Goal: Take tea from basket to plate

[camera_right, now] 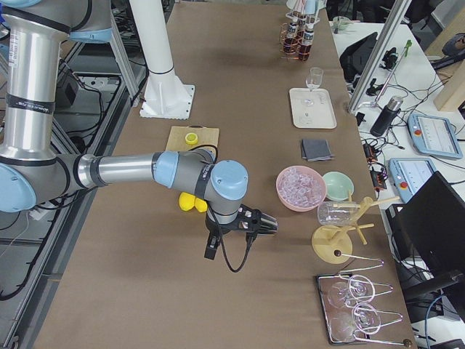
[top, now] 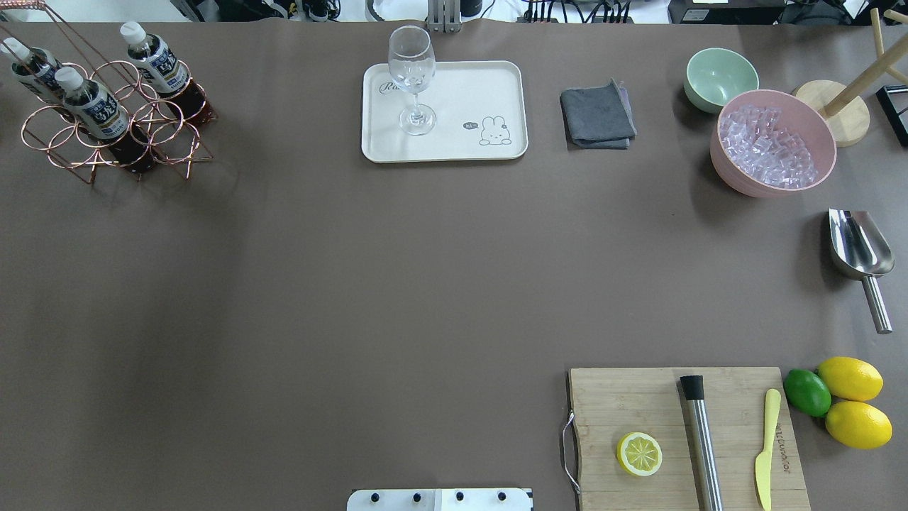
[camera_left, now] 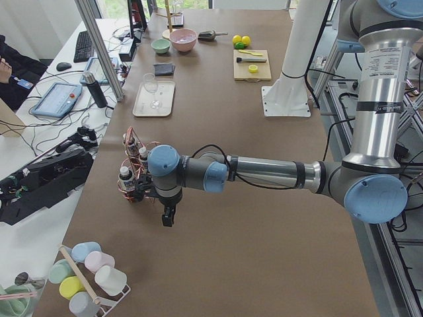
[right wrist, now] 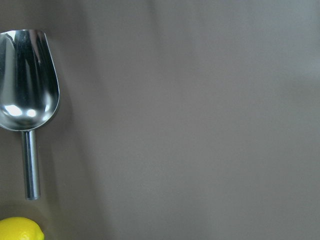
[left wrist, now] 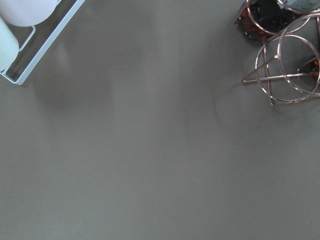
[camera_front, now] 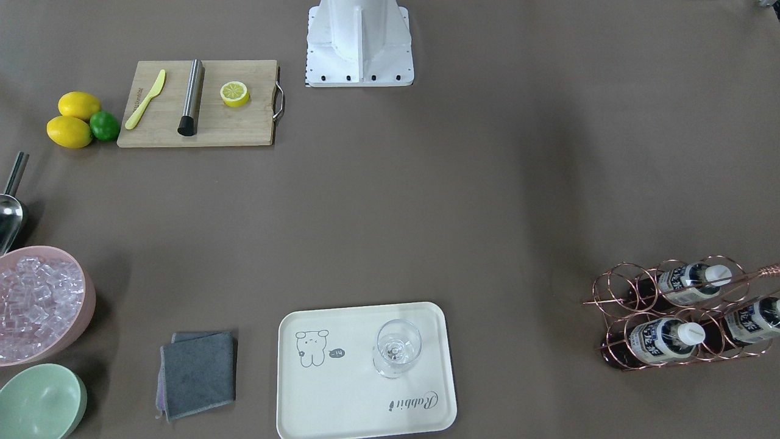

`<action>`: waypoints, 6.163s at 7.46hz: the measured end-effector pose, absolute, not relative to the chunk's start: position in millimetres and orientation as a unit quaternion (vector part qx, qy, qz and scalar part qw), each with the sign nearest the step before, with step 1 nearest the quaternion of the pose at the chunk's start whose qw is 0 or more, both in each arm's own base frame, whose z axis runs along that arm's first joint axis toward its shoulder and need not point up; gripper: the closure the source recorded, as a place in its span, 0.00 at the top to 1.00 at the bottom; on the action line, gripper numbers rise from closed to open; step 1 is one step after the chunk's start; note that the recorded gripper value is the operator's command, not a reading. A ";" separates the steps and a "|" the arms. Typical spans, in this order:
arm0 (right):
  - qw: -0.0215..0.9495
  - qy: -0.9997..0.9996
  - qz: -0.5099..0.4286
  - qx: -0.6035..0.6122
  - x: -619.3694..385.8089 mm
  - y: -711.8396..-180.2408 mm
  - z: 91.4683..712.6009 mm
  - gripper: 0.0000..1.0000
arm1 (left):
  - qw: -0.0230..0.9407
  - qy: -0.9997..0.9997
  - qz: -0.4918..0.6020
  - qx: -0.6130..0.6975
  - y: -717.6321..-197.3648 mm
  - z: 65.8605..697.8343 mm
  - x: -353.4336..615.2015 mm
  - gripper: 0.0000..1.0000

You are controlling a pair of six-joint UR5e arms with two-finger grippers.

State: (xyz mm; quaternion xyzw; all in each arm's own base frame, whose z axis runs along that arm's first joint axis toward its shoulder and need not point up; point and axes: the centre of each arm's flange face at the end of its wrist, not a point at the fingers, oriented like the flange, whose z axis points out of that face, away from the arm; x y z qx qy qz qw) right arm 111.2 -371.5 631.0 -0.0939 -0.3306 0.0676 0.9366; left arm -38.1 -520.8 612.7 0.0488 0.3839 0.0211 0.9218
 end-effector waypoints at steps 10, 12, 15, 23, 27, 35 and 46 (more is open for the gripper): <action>0.936 -0.330 0.069 -0.101 111.2 -371.1 638.7 1.00 | 0.852 0.273 0.380 0.234 -647.3 399.2 -28.7 0.99; 0.935 -0.331 0.071 -0.107 111.1 -370.2 644.8 1.00 | 0.793 0.286 0.471 0.260 -662.9 368.2 29.7 0.99; 0.934 -0.331 0.073 -0.113 111.0 -368.0 650.7 1.00 | 0.759 0.295 0.518 0.262 -704.4 339.5 82.9 0.99; 0.931 -0.331 0.080 -0.133 110.6 -364.7 671.4 1.00 | 0.740 0.289 0.550 0.259 -702.1 377.0 65.4 0.00; 0.929 -0.331 0.083 -0.142 110.5 -363.4 680.0 1.00 | 0.737 0.284 0.553 0.265 -700.0 376.4 53.9 0.00; 0.932 -0.320 0.081 -0.150 112.5 -363.7 689.6 1.00 | 0.721 0.326 0.531 0.304 -554.7 201.9 19.9 0.00; 0.914 -0.380 0.096 -0.108 95.3 -382.7 632.7 1.00 | 0.674 0.487 0.485 0.272 -464.3 62.5 254.1 0.00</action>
